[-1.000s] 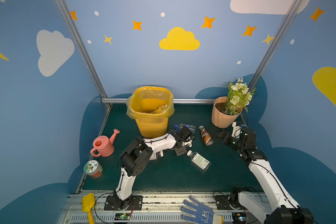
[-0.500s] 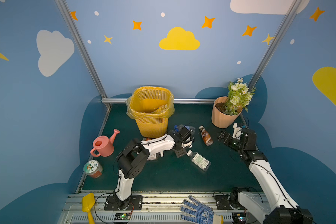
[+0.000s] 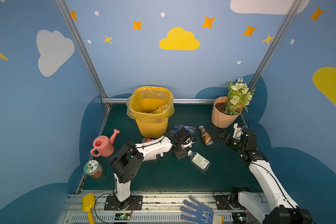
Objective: Throw the plastic bottles in the bin
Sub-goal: 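Reach the left gripper to the white-capped green-label bottle and grasp it, then close the left gripper on the green-label bottle and lift it, then carry the green-label bottle over the bin and open the left gripper, then hold the left gripper by the bin while the right reaches toward the other white-capped bottle, then lower the right gripper and close it on the white-capped clear bottle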
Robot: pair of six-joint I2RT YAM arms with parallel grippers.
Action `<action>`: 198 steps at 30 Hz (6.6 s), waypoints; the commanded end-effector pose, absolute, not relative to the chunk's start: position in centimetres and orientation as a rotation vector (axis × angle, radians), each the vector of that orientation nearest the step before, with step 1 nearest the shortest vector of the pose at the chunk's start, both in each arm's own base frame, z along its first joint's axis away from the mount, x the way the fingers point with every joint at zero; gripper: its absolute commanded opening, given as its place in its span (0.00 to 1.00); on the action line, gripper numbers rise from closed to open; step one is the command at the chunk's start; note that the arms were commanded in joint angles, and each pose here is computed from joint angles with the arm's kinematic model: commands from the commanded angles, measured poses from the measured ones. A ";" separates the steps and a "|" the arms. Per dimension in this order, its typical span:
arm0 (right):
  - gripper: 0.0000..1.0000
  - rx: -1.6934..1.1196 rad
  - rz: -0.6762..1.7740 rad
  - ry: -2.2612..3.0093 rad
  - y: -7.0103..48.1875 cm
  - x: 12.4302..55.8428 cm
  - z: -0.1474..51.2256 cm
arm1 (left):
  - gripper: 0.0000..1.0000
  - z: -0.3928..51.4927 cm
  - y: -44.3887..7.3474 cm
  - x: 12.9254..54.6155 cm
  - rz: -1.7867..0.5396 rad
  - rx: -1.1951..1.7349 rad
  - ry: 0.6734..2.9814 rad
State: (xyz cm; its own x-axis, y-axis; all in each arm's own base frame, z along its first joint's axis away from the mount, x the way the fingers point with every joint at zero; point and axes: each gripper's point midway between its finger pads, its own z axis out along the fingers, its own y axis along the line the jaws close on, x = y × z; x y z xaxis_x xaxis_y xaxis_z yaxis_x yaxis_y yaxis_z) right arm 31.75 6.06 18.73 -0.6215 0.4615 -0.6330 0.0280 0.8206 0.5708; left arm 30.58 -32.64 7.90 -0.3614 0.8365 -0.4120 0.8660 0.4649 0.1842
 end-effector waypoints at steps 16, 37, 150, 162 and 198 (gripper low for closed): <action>0.95 0.387 0.681 2.176 5.9 31.1 17.6 | 0.97 6.8 -32.7 34.1 -0.005 1.451 2.239; 0.95 0.400 0.713 2.174 6.0 31.3 17.5 | 0.90 3.8 -31.7 32.5 -0.035 1.487 2.372; 0.90 -0.700 0.391 2.644 18.4 25.8 12.0 | 1.00 37.1 -8.2 31.8 -0.313 -0.197 1.637; 0.91 -0.774 0.247 2.855 18.1 22.6 6.9 | 1.00 36.6 -9.0 32.6 -0.328 -0.183 1.660; 0.45 -1.117 -0.017 2.888 20.7 23.0 4.1 | 1.00 35.7 -7.3 31.3 -0.267 -0.203 1.672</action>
